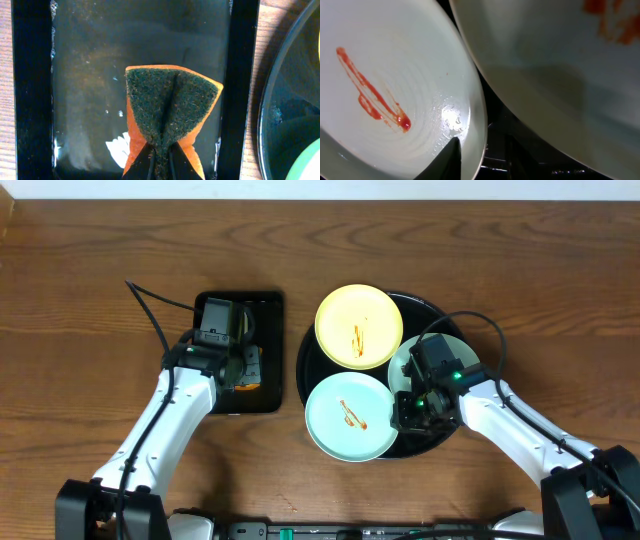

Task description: Clean dirty plates on tray and stack at the side

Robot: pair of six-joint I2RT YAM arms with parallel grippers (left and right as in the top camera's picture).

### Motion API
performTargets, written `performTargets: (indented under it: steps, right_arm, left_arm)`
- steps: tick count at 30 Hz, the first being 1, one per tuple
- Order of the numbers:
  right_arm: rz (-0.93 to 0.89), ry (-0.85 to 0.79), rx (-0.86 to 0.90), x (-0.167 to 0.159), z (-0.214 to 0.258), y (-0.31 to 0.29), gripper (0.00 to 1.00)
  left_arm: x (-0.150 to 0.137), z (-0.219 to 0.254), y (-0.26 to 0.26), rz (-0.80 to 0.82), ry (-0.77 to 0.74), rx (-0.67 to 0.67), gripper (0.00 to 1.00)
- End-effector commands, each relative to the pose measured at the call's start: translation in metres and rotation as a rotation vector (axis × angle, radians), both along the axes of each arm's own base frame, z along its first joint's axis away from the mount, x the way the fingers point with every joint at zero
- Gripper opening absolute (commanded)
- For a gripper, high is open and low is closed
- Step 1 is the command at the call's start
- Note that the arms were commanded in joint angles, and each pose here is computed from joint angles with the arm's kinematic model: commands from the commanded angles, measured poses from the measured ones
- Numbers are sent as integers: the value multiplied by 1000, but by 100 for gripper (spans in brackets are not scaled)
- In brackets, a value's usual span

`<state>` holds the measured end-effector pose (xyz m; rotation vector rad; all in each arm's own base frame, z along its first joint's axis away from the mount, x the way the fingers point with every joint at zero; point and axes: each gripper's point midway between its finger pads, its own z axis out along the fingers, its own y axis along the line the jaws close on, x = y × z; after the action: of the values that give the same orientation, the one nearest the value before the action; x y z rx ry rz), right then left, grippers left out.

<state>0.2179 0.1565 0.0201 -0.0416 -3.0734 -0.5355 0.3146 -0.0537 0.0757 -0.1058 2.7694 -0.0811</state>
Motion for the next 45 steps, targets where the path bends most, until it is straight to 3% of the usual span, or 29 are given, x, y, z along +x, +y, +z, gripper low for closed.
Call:
performTargets:
  steps: [1,16,28,33,39,45]
  right_arm:
    - [-16,0,-7,2,1,2,26]
    - [-31,9,-6,-5,-8,5,21]
    - [-62,-53,32,8,-12,12,1]
    - [-65,-63,27,10,-13,11,1]
    - [-67,-68,18,11,-13,10,1]
    - [-67,-71,20,12,-13,10,1]
  left_arm:
    - [3,5,-4,1,-12,-15,8]
    - [3,5,-4,1,-11,-15,8]
    - [0,4,-7,-9,1,-35,8]
    - [0,7,-14,-23,-1,-70,8]
    - [0,31,-31,-71,-64,-170,8]
    - [-4,66,-79,-159,-138,-378,7]
